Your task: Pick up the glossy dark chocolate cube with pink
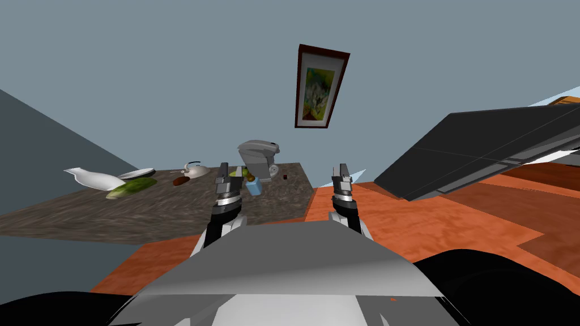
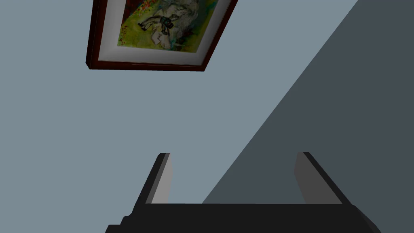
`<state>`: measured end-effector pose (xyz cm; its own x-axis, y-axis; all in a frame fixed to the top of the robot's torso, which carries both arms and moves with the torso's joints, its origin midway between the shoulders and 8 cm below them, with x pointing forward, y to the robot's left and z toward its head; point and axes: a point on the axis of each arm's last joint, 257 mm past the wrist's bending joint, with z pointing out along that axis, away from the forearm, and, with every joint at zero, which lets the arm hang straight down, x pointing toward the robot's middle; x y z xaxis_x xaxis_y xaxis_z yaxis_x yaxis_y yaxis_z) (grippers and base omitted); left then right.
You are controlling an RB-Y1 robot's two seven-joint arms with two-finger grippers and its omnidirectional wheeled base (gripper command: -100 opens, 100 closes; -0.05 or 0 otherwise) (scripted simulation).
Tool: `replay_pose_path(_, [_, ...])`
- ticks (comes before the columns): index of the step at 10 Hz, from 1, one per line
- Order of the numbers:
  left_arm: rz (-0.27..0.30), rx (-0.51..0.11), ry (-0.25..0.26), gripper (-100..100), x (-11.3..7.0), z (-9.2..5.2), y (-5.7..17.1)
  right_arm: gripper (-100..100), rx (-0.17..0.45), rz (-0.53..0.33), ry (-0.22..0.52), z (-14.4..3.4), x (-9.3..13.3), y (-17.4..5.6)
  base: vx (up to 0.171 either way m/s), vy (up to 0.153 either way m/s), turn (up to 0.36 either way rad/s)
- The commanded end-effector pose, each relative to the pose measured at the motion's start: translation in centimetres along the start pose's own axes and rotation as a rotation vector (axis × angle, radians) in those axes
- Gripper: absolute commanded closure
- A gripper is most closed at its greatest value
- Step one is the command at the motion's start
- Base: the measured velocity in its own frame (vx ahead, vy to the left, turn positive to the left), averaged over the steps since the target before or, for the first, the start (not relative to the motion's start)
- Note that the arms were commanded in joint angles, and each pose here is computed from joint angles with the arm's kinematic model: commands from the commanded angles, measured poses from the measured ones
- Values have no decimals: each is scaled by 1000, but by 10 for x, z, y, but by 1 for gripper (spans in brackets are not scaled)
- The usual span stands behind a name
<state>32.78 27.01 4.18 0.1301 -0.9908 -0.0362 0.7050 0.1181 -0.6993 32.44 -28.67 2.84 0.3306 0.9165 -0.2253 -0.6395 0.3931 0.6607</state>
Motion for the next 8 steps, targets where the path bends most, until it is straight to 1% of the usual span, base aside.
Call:
replay_pose_path(1, [4, -22, 30, -100, 6, 1, 9, 0, 0, 0, 0, 0, 0, 0, 0, 0, 0])
replay_pose_path(3, [7, -69, 72, -100, 15, 3, 30, 0, 0, 0, 0, 0, 0, 0, 3, -9, 4])
replay_pose_path(5, [9, -131, 112, -100, 27, 5, 58, 0, 0, 0, 0, 0, 0, 0, 4, -17, 10])
replay_pose_path(6, [10, -136, 112, -100, 27, 5, 60, 0, 0, 0, 0, 0, 0, 0, 2, -14, 6])
replay_pose_path(7, [11, -175, 130, -100, 34, 6, 77, 0, 0, 0, 0, 0, 0, 0, 2, -12, 9])
replay_pose_path(8, [11, -176, 130, -100, 34, 6, 77, 0, 0, 0, 0, 0, 0, 0, 2, -10, 4])
